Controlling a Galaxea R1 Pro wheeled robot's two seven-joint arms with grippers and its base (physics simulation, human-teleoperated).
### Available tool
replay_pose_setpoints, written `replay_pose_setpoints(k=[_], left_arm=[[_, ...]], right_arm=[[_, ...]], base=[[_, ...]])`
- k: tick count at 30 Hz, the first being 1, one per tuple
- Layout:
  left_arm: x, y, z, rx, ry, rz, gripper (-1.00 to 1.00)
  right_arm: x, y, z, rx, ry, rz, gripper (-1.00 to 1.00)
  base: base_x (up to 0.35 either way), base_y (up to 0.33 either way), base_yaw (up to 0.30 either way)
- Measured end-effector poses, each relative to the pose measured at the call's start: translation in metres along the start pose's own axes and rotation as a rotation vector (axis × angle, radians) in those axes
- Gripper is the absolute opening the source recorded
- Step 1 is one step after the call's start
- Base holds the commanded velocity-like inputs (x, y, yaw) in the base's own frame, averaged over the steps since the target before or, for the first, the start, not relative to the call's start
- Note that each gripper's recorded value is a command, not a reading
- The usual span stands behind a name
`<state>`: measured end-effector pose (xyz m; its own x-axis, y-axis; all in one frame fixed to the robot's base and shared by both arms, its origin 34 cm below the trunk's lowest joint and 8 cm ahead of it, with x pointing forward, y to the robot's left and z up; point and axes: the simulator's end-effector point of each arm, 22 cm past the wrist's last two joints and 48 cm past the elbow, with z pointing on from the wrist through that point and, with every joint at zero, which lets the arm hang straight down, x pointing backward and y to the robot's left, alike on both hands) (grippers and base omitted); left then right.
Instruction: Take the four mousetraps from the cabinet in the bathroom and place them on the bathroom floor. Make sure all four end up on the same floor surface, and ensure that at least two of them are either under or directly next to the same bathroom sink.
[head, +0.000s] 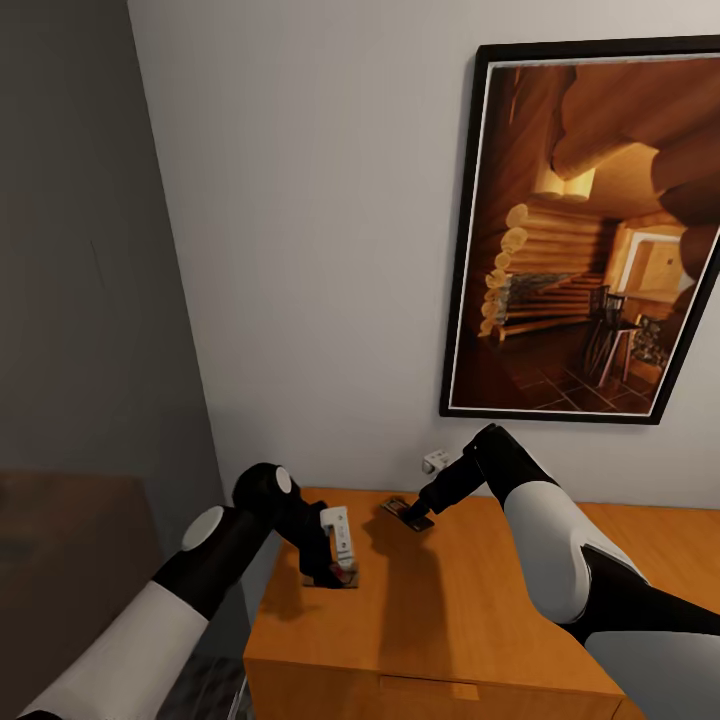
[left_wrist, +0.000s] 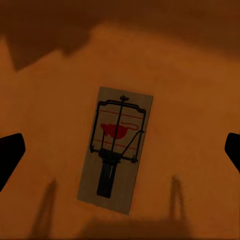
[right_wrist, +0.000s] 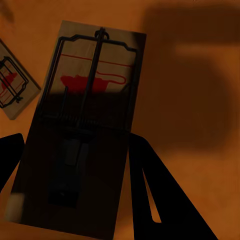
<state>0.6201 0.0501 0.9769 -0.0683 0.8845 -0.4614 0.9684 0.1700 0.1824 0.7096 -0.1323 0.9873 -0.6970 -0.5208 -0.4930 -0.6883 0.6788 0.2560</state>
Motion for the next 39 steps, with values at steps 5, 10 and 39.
replay_pose_setpoints(k=[5, 10, 39], left_arm=[[0.005, 0.012, -0.008, -0.016, -0.037, -0.023, 1.00], [0.006, 0.021, -0.014, -0.029, -0.072, -0.016, 1.00], [0.018, 0.008, 0.032, 0.016, -0.088, -0.016, 1.00]], right_arm=[[0.000, 0.000, 0.000, 0.000, 0.000, 0.000, -1.00], [0.000, 0.000, 0.000, 0.000, 0.000, 0.000, -1.00], [0.015, -0.012, 0.032, -0.001, 0.000, -0.001, -1.00]], base=[[0.000, 0.000, 0.000], [0.000, 0.000, 0.000], [0.000, 0.000, 0.000]])
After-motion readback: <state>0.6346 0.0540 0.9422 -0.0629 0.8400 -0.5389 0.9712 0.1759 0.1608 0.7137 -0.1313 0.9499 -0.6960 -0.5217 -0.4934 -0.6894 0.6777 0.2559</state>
